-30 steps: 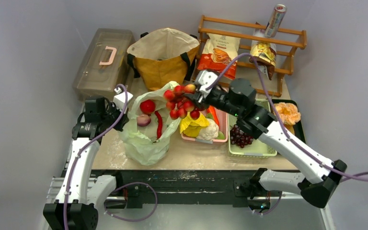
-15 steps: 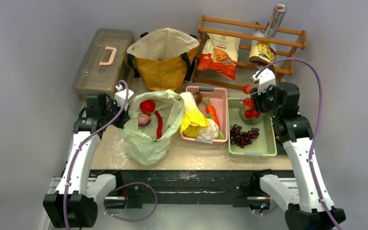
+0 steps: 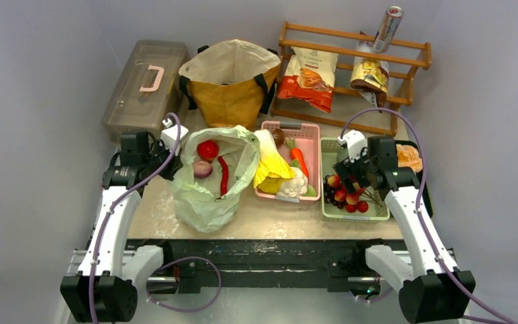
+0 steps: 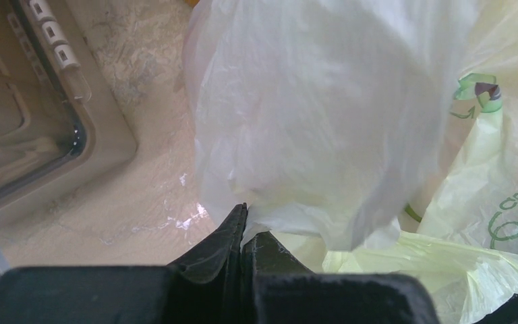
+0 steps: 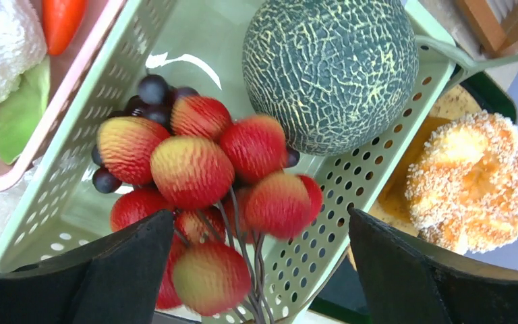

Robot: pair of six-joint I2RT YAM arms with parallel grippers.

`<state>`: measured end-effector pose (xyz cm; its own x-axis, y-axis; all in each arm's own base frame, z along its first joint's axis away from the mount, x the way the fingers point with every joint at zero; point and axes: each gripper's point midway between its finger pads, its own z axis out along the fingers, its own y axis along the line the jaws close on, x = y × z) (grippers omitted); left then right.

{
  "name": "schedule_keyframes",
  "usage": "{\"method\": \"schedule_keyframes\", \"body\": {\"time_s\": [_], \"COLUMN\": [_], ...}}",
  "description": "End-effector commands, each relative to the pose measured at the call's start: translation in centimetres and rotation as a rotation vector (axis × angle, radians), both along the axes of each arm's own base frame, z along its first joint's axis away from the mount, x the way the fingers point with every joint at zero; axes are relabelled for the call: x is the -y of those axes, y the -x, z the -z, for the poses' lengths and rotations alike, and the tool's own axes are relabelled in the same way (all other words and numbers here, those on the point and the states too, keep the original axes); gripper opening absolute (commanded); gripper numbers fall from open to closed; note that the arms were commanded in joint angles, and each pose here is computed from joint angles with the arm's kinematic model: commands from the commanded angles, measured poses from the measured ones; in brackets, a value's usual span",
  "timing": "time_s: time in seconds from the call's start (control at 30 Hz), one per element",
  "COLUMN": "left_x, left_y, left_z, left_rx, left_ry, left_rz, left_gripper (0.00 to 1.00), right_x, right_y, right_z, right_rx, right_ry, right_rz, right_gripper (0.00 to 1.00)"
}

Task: Untie the knot of the grocery bags and take out the mixed food
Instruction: Place the fake fruit in the bin, then pick up the fake vegetable from the takeout bag.

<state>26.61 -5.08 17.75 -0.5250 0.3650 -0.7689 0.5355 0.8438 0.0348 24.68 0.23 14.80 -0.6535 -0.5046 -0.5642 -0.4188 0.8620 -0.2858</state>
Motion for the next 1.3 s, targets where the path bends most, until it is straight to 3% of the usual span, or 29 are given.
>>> {"method": "schedule_keyframes", "body": {"time_s": [0.0, 0.1, 0.23, 0.43, 0.6, 0.73, 0.83, 1.0, 1.07, 1.17, 1.27], "left_x": [0.6, 1.3, 2.0, 2.0, 2.0, 2.1, 2.0, 1.8, 1.8, 1.6, 1.8], "left_y": [0.3, 0.8, 1.0, 0.7, 0.6, 0.5, 0.4, 0.4, 0.6, 0.3, 0.2], "left_z": [-1.4, -1.3, -1.5, -2.1, -2.4, -2.7, -2.8, -2.3, -2.3, -2.4, -2.5], "left_rx": [0.071, 0.069, 0.047, 0.048, 0.031, 0.024, 0.022, -0.001, -0.018, -0.023, -0.036], "left_ry": [0.018, 0.049, 0.092, 0.100, 0.122, 0.130, 0.131, 0.143, 0.147, 0.150, 0.153], "left_rz": [0.046, 0.074, 0.086, 0.069, 0.045, 0.043, 0.030, -0.011, -0.016, -0.034, -0.024], "left_gripper": [0.00, 0.00, 0.00, 0.00, 0.00, 0.00, 0.00, 0.00, 0.00, 0.00, 0.00], "right_x": [-1.3, -5.4, -11.3, -25.7, -37.7, -43.8, -46.3, -48.5, -48.2, -46.8, -44.7], "right_y": [-1.5, -2.2, -4.9, -6.4, -4.3, -4.4, -5.8, -6.5, -6.4, -4.8, -2.9], "right_z": [-5.5, -10.2, -13.1, -16.9, -16.8, -12.5, -9.7, -5.5, -5.7, -6.7, -7.8], "right_rx": [0.178, 0.312, 0.377, 0.496, 0.616, 0.637, 0.641, 0.650, 0.682, 0.722, 0.718], "right_ry": [-0.046, -0.203, -0.335, -0.518, -0.598, -0.600, -0.616, -0.615, -0.627, -0.623, -0.627], "right_rz": [-0.084, -0.252, -0.364, -0.686, -0.959, -1.040, -1.004, -1.005, -0.989, -1.036, -1.070], "right_gripper": [0.99, 0.97, 0.89, 0.71, 0.56, 0.45, 0.44, 0.61, 0.61, 0.53, 0.59]}}
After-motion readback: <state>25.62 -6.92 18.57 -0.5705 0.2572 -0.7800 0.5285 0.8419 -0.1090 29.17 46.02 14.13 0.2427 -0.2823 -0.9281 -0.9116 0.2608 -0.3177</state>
